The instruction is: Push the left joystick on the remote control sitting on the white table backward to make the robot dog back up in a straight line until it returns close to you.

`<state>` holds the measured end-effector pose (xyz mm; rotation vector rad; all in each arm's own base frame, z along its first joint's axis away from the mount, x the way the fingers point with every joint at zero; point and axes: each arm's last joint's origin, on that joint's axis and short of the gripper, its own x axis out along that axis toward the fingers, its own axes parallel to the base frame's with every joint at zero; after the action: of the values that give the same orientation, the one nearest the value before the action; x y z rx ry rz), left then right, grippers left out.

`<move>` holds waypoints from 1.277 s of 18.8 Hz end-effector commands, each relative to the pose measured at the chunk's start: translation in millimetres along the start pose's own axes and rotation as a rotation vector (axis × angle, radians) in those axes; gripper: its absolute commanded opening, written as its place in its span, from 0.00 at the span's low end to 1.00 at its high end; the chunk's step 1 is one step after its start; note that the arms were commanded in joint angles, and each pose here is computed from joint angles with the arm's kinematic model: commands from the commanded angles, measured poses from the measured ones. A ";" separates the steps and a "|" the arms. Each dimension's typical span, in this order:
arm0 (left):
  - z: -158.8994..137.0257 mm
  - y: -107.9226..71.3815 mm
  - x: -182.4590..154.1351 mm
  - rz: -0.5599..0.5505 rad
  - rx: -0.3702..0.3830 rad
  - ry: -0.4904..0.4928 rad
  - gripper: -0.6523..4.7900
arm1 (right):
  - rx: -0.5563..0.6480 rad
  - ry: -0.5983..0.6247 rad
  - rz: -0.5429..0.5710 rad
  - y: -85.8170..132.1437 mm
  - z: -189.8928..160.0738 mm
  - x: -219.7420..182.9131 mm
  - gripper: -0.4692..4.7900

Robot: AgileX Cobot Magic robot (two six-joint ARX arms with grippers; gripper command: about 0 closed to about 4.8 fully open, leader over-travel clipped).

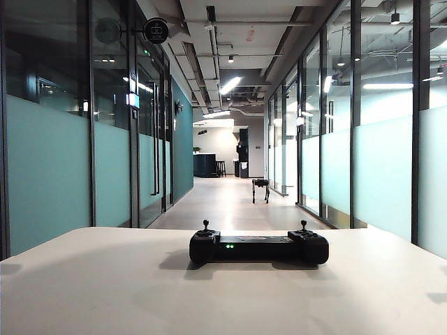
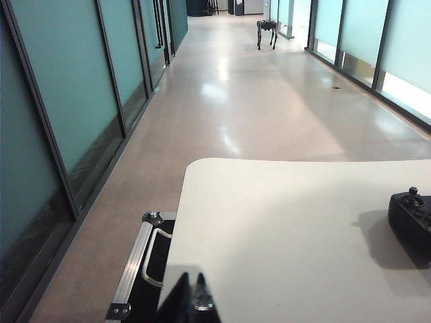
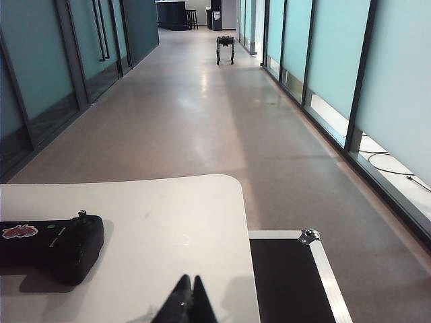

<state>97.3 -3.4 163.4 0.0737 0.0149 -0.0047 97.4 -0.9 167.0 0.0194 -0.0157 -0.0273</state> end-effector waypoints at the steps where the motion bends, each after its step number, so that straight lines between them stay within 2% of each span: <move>1: 1.7 0.0 -0.1 -0.003 -0.003 -0.012 0.11 | -0.002 -0.011 0.003 0.1 -1.2 0.3 0.08; 7: 4.1 0.2 -0.3 -0.002 -0.034 -0.033 0.11 | -0.001 -0.038 0.004 0.2 1.7 0.2 0.08; 9: 9.3 0.5 -0.7 -0.002 -0.038 -0.081 0.11 | 0.000 -0.080 0.004 0.2 7.0 -0.4 0.08; 12: 19.5 1.4 -3.0 0.000 -0.089 -0.114 0.11 | 0.001 -0.109 0.002 0.3 18.7 -2.6 0.08; 15: 30.0 2.3 -5.5 0.001 -0.092 -0.143 0.11 | 0.002 -0.147 0.003 0.6 35.4 -6.1 0.08; 20: 39.0 2.6 -0.7 -0.004 -0.094 -0.129 0.11 | -0.028 -0.147 0.010 1.5 59.5 -3.4 0.08; 24: 43.5 0.9 9.3 -0.050 -0.095 -0.145 0.11 | -0.034 -0.124 0.083 4.1 68.2 6.4 0.08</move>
<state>105.5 -4.8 201.5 -0.0193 -0.0903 -0.0377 101.7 0.8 230.1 -0.0114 -0.1117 0.0284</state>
